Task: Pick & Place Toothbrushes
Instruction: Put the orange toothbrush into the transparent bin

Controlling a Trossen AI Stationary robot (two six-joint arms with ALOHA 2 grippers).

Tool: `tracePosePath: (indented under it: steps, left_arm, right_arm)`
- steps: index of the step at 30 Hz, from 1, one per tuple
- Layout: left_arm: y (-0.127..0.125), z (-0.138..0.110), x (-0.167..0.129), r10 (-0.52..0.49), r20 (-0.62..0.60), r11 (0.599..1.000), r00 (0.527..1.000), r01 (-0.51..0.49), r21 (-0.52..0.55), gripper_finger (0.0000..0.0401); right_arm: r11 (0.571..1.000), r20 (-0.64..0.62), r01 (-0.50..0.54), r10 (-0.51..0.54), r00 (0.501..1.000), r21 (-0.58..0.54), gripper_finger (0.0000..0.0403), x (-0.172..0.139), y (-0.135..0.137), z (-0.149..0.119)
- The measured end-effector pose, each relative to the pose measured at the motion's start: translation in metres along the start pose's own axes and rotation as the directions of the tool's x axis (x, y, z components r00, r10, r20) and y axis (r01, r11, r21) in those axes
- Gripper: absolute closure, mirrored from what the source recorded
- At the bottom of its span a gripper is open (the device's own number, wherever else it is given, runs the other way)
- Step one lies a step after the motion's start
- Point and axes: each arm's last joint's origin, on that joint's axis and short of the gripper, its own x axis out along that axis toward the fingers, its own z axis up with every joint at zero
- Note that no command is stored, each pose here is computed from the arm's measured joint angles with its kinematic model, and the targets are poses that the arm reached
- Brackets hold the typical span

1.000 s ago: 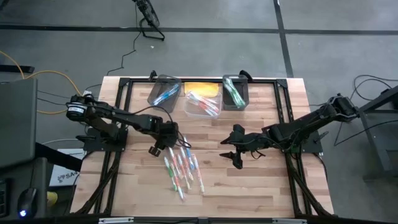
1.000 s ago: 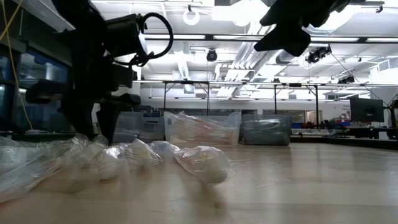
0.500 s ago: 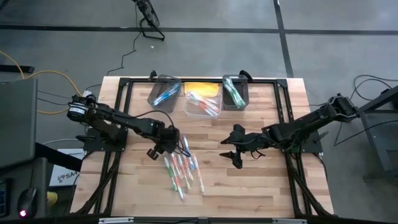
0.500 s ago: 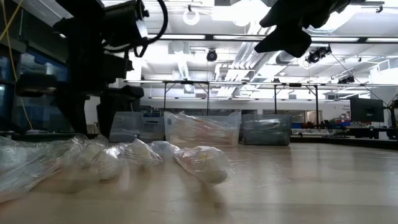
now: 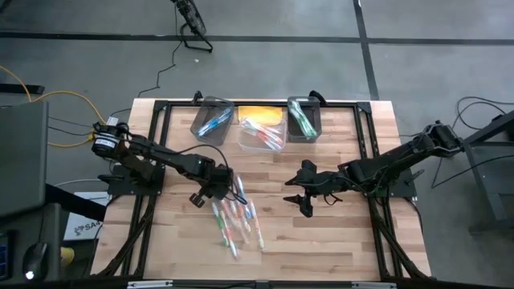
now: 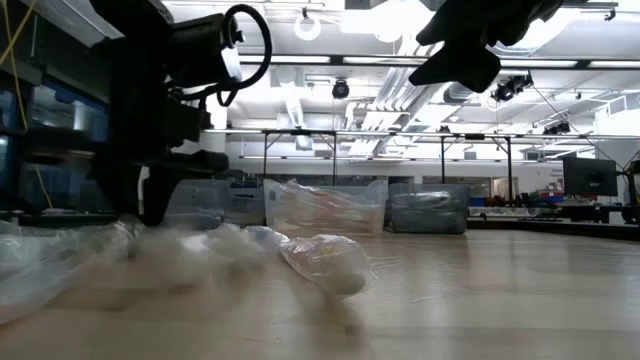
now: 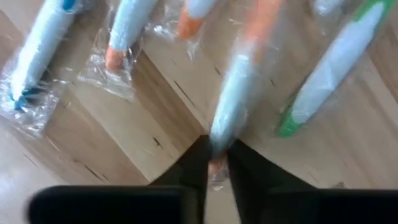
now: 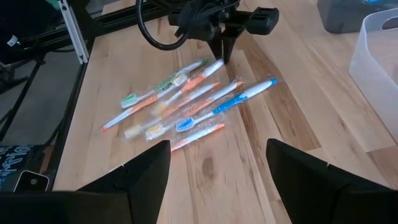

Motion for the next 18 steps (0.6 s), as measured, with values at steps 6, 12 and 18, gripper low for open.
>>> tracePosePath:
  steps: [6,12,18]
  left_arm:
    - [-0.001,-0.001,0.000,-0.010,-0.011,1.000,1.000,0.010,-0.007,0.0382]
    - [0.001,0.001,-0.009,-0.032,-0.076,0.999,0.997,0.031,-0.015,0.0394]
    - [0.008,0.014,-0.035,-0.021,-0.134,1.000,0.991,0.019,-0.018,0.0397]
  right_arm:
    - [1.000,0.000,0.001,-0.001,1.000,0.000,0.0144,0.000,0.000,0.000]
    - [1.000,0.001,0.005,-0.005,1.000,0.000,0.0144,0.000,0.000,0.000]
    - [1.000,-0.013,0.012,-0.012,1.000,0.004,0.0144,0.000,-0.001,-0.001]
